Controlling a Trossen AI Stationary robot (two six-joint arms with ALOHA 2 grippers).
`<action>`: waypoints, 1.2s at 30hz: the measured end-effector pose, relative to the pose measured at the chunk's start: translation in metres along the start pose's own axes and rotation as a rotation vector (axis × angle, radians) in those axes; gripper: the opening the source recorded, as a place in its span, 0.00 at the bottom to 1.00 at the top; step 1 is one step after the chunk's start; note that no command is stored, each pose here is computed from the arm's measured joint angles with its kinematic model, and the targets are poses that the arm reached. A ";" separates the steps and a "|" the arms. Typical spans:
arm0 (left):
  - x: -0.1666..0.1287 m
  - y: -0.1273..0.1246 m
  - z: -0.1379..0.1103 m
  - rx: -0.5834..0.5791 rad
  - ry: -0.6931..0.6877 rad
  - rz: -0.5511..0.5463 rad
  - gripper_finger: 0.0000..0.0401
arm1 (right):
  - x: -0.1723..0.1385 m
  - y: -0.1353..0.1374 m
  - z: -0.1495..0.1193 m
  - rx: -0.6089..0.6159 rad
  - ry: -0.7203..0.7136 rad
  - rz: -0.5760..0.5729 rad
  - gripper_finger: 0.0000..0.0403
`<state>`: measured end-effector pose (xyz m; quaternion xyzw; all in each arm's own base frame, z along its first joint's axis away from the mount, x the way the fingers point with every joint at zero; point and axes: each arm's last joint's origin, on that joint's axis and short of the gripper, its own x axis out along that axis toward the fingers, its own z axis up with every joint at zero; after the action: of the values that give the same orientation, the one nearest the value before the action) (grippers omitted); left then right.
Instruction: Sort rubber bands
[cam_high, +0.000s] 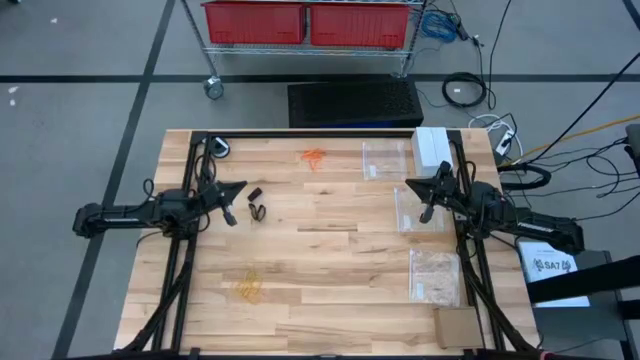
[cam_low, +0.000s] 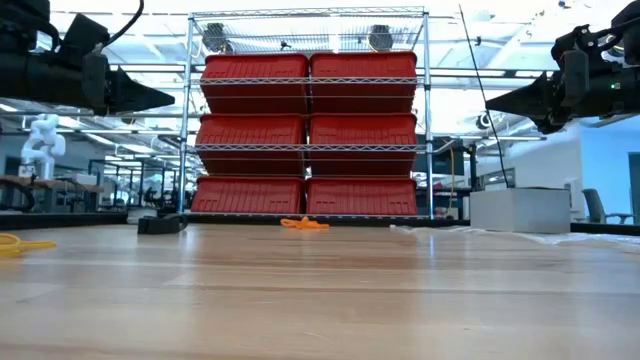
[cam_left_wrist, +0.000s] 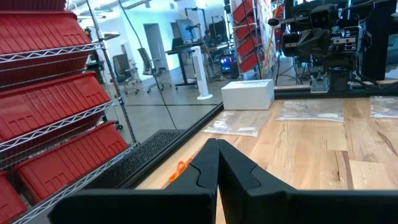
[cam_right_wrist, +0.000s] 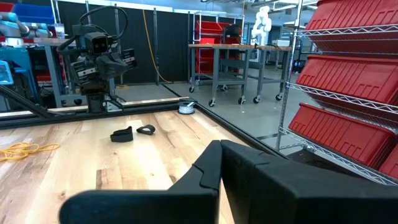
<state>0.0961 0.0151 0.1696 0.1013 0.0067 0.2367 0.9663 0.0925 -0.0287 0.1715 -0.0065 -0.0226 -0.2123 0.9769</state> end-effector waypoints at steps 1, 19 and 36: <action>0.000 0.000 0.000 0.000 0.000 0.000 0.02 | 0.000 0.000 0.000 0.000 0.000 0.000 0.00; 0.000 0.001 0.001 0.028 -0.002 0.032 0.02 | 0.000 0.000 0.000 0.000 0.000 0.000 0.00; -0.001 0.007 0.013 0.039 -0.098 0.144 0.02 | 0.000 0.000 0.000 0.000 0.000 0.000 0.00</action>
<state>0.0928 0.0188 0.1833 0.1317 -0.0432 0.3002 0.9438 0.0925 -0.0287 0.1716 -0.0065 -0.0227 -0.2123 0.9769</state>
